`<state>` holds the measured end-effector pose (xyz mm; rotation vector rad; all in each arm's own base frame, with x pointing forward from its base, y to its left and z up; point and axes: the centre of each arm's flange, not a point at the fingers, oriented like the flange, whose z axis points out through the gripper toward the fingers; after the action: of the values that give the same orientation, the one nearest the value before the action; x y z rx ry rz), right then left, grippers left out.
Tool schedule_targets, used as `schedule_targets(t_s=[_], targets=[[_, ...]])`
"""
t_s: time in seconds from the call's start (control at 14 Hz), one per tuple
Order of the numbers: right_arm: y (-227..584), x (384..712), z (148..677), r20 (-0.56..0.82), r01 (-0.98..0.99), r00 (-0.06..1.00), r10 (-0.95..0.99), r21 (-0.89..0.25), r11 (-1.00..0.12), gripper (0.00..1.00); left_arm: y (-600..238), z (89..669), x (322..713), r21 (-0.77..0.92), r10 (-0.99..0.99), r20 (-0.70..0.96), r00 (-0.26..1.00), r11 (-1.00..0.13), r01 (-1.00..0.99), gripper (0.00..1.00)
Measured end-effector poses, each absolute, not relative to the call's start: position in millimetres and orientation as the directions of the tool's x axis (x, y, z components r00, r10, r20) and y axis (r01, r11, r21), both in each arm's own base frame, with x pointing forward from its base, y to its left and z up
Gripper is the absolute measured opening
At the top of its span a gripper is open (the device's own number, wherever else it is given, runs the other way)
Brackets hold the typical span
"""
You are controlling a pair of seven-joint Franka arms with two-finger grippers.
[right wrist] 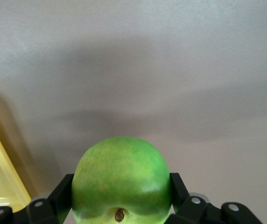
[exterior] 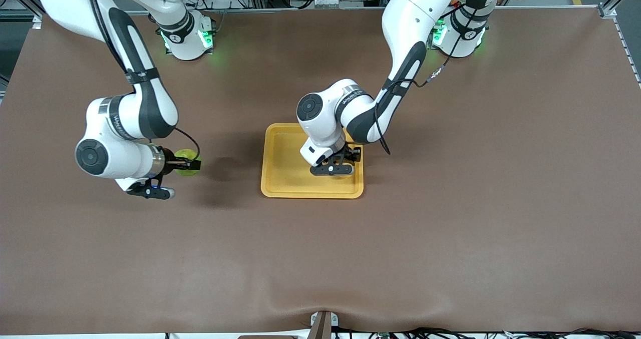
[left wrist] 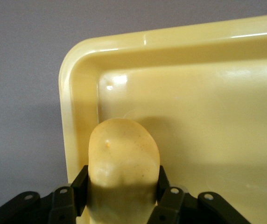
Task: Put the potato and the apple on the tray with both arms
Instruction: 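Lower the potato onto the tray and open the left gripper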
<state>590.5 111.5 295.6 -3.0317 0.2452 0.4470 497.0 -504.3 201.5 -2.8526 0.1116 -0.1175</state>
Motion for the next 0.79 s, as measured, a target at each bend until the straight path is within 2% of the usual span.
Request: schedule_targets(t_s=[0.07, 0.36, 0.57, 0.79], targets=[[119, 590, 297, -0.290, -0.170, 0.945, -0.151, -0.042, -0.984, 0.86, -503, 201, 498, -0.285, -0.087, 0.069, 0.994, -0.956, -0.064, 0.63], [140, 592, 306, -0.276, -0.183, 0.947, -0.164, -0.045, -0.982, 0.86, -502, 207, 503, -0.292, -0.078, 0.074, 0.994, -0.955, -0.053, 1.00], [160, 592, 314, -0.275, -0.207, 0.943, -0.187, -0.044, -0.977, 0.86, -501, 240, 513, -0.282, -0.060, 0.101, 0.993, -0.959, -0.030, 1.00], [203, 587, 324, -0.265, -0.240, 0.939, -0.221, -0.041, -0.970, 0.86, -490, 300, 529, -0.253, -0.024, 0.159, 0.987, -0.967, 0.017, 1.00]])
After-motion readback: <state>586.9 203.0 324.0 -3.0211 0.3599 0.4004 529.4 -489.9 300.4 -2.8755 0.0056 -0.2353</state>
